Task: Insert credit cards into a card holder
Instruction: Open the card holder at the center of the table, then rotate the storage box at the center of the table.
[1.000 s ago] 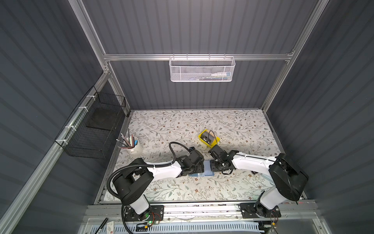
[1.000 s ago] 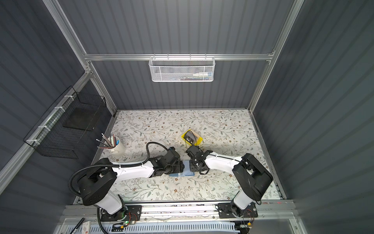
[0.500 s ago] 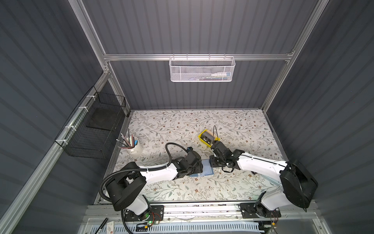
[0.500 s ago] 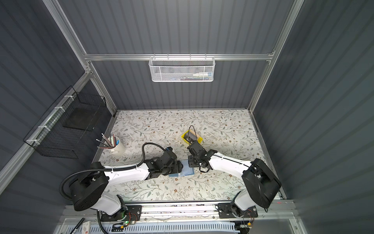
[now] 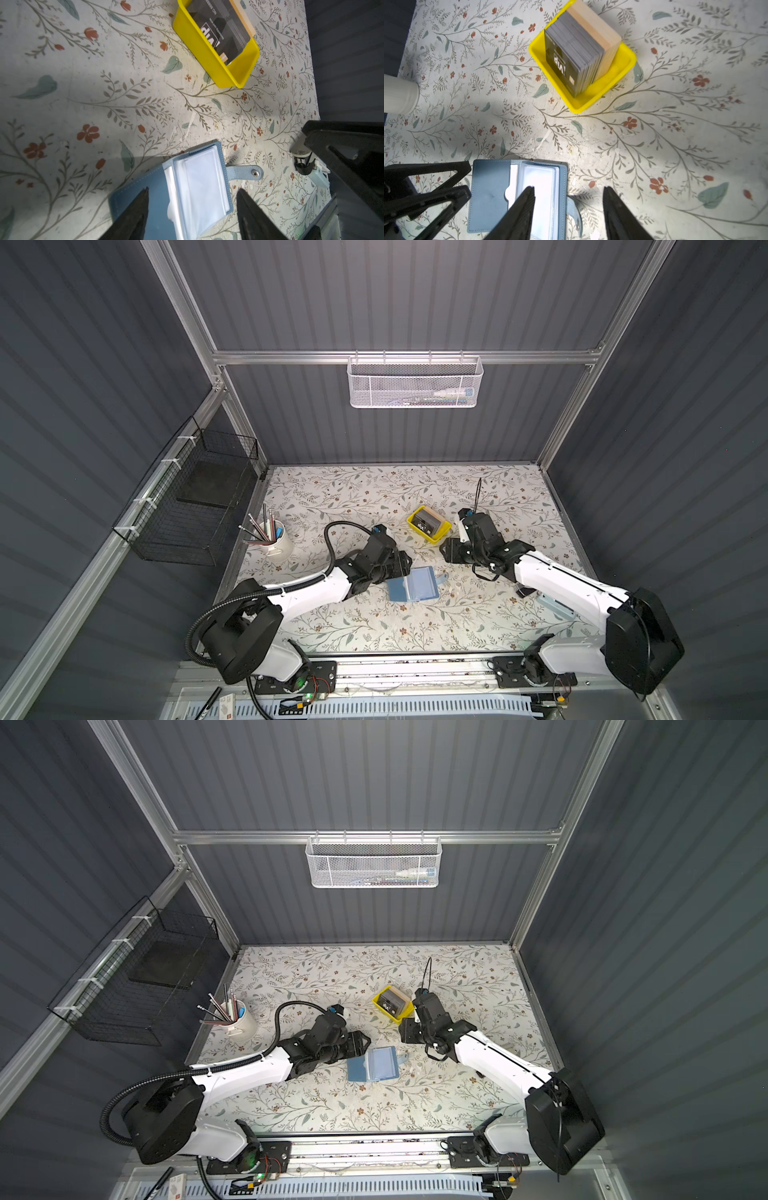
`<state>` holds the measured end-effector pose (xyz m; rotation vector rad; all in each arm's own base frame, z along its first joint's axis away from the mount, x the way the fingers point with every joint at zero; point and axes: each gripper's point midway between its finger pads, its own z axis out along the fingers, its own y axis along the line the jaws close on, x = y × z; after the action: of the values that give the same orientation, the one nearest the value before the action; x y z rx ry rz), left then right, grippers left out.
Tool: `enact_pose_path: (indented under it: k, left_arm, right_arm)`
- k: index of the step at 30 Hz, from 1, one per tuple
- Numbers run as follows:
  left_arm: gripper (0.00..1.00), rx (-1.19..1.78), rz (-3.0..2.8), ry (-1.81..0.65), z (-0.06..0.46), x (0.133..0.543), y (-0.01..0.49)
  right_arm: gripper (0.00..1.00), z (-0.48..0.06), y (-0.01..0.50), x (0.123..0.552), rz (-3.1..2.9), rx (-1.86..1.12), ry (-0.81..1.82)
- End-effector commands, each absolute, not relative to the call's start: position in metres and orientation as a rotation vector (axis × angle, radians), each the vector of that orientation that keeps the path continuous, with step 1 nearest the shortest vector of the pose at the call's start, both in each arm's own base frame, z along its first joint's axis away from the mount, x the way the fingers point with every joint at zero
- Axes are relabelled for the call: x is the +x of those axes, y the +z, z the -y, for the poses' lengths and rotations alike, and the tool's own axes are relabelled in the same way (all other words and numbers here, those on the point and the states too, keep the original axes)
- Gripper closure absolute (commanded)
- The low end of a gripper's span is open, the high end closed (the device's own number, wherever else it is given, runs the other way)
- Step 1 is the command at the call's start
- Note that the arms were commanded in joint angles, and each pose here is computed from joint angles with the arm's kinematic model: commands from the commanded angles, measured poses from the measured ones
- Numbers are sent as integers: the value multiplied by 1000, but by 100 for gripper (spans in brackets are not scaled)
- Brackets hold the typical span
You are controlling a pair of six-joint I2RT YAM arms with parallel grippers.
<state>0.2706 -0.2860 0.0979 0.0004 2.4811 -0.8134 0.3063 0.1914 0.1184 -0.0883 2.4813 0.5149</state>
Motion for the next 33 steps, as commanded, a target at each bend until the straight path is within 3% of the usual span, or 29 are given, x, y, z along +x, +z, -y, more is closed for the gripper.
enact_pose_path:
  k: [1,8,33]
  left_arm:
    - [33,63,-2450,-817,287,282,105]
    - [34,96,-2515,-737,292,306,86]
    - [35,41,-2474,-854,319,368,79]
  right_arm:
    - [39,-185,125,315,-2458,-128,536]
    - [31,-176,133,342,-2448,-127,632]
    - [1,-162,124,446,-2411,-65,756]
